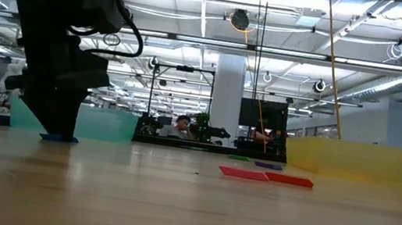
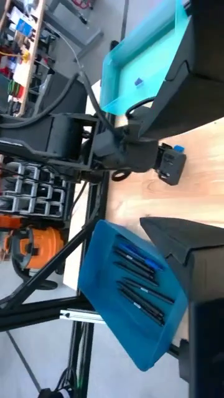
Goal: Sort crayons/erasers/pens/pencils in bins
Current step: Put the blue eraser into the light blue bin
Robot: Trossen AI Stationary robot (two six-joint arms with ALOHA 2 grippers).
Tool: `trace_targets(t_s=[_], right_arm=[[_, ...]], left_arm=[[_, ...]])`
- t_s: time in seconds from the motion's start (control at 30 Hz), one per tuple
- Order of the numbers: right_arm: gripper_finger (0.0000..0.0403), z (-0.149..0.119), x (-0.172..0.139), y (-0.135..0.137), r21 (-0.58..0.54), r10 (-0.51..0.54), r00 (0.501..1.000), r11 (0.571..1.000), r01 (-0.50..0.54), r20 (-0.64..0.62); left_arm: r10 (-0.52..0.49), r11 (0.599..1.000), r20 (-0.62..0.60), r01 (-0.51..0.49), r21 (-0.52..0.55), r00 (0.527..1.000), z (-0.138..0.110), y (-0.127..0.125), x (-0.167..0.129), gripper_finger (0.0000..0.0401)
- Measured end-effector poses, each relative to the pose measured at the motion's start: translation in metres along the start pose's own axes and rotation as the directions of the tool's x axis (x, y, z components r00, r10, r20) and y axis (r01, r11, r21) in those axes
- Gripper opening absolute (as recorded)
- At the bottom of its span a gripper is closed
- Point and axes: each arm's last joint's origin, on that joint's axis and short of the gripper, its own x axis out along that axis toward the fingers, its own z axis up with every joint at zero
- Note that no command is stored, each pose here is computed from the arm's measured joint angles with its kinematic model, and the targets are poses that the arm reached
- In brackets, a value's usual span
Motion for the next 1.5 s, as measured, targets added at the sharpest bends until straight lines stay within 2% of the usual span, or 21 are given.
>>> trace_targets(t_s=[0.2,0.3,0.5,0.67,0.77,0.93,1.07,1.17,1.27,1.37,1.5], right_arm=[[0.0195,0.003,-0.001,0.003,0.011,0.009,1.0,1.0,-0.01,0.029],[0.0192,0.004,-0.001,0.003,0.011,0.01,0.999,1.0,-0.011,0.039],[0.0192,0.004,-0.001,0.003,0.018,0.01,0.999,1.0,-0.011,0.037],[0.0192,0.003,-0.001,0.003,0.015,0.01,0.999,1.0,-0.01,0.031],[0.0192,0.003,-0.001,0.003,0.04,0.01,1.0,0.999,-0.011,0.03],[0.0192,0.002,-0.001,0.003,0.087,0.01,1.0,0.996,-0.011,0.02],[0.0192,0.002,-0.001,0.003,0.107,0.01,1.0,0.994,-0.012,0.019],[0.0192,0.001,0.0,0.001,0.146,0.005,1.0,0.989,-0.007,0.016],[0.0192,-0.002,0.003,-0.006,0.156,-0.016,1.0,0.988,0.018,-0.019],[0.0192,-0.01,0.009,-0.021,0.129,-0.057,0.994,0.989,0.069,-0.098],[0.0192,-0.022,0.018,-0.048,0.062,-0.126,0.966,0.988,0.143,-0.227]], left_arm=[[0.004,1.0,0.002,-0.004,-0.006,1.0,-0.001,-0.001,0.001,0.0067],[0.004,1.0,0.002,-0.004,-0.011,1.0,-0.001,-0.001,0.001,0.0046],[0.005,1.0,-0.01,-0.005,0.004,1.0,0.001,0.002,-0.001,0.0057],[0.009,0.999,-0.031,-0.007,0.054,0.999,0.011,0.006,-0.022,0.0062],[-0.049,0.998,0.044,0.047,0.051,0.998,0.031,0.004,-0.043,0.0063],[-0.02,0.994,0.106,0.008,0.107,0.994,0.065,0.019,-0.065,0.0064],[0.039,0.99,0.151,-0.059,0.129,0.988,0.104,0.043,-0.075,0.0064],[0.059,0.993,0.214,-0.08,0.09,0.975,0.138,0.065,-0.084,0.0064],[0.13,0.989,0.246,-0.142,0.031,0.961,0.162,0.096,-0.086,0.0065],[0.197,0.98,0.252,-0.19,-0.051,0.947,0.177,0.129,-0.082,0.0065],[0.246,0.965,0.177,-0.225,-0.132,0.953,0.184,0.17,-0.063,0.0065]])
